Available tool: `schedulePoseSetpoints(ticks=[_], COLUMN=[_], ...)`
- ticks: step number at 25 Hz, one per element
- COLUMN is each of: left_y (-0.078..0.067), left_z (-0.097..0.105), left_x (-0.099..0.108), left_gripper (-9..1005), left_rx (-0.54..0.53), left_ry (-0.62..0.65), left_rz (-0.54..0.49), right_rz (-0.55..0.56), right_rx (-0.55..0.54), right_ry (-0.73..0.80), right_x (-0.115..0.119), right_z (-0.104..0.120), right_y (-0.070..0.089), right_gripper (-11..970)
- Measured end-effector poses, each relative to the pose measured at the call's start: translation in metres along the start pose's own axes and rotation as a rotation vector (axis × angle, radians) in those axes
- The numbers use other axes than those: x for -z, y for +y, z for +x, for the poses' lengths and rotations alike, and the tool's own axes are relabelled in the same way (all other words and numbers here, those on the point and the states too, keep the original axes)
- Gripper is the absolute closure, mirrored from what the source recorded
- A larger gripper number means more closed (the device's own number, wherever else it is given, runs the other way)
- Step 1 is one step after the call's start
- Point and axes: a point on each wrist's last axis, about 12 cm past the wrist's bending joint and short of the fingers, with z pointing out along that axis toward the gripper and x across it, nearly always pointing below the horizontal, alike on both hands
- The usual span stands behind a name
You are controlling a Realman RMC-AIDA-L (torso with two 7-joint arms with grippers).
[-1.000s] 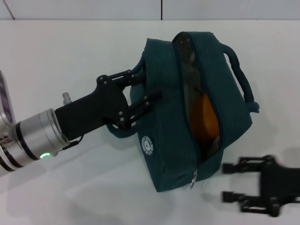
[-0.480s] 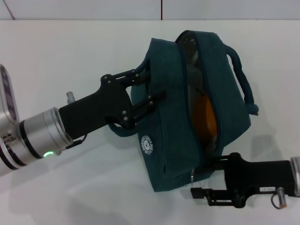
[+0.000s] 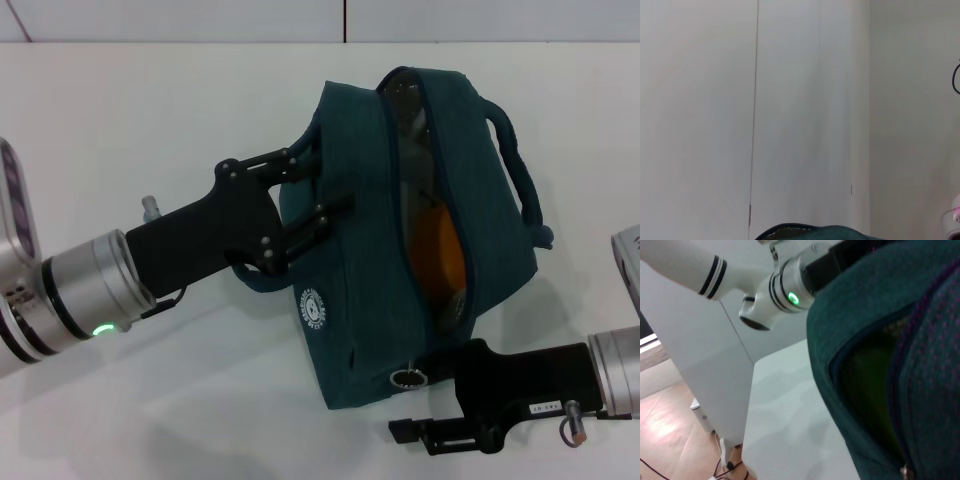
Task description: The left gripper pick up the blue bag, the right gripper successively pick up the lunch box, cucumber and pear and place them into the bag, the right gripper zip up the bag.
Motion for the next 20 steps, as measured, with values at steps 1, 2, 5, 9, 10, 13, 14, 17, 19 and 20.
schedulePoseSetpoints(ticks=[1,2,5,9,10,13,14,17,19,20], left_y=[-0.0002,-0.0005,-0.0007,-0.0015,-0.0018,-0.0022,-0.0022,-0.0029,-0.0033,-0.0037], left_z=[0.0002,0.0005,0.0008,0.0014,0.0015,0.0015,0.0015,0.0022,0.0024,0.0025], left_x=[0.0001,0.0001,0.0007,0.0015,0.0018,0.0032,0.0038,0.0048,0.0051,0.0054], left_gripper=[575,575,576,576,576,576,576,575,574,574], left_rx=[0.002,0.004,0.005,-0.020,-0.024,-0.026,-0.027,-0.027,-0.027,-0.027], left_ry=[0.000,0.000,0.001,-0.001,-0.003,-0.010,-0.013,-0.016,-0.018,-0.019], left_rz=[0.000,0.000,-0.001,-0.004,-0.006,-0.015,-0.020,-0.028,-0.030,-0.030], right_rz=[0.002,0.004,0.004,0.009,0.006,-0.003,-0.004,0.003,0.013,0.017], right_rx=[0.004,0.008,0.011,0.035,0.043,0.072,0.078,0.117,0.151,0.166], right_ry=[-0.005,-0.009,-0.011,-0.006,-0.002,-0.001,-0.006,-0.032,-0.060,-0.075], right_x=[0.0002,0.0005,0.0006,0.0001,-0.0004,-0.0014,-0.0013,0.0001,0.0018,0.0026], right_z=[-0.0007,-0.0014,-0.0021,-0.0013,-0.0009,-0.0020,-0.0022,-0.0015,-0.0009,-0.0006], right_y=[0.0000,0.0000,0.0000,-0.0005,-0.0001,0.0007,0.0011,0.0033,0.0052,0.0065], right_gripper=[385,385,385,429,443,546,590,715,791,828])
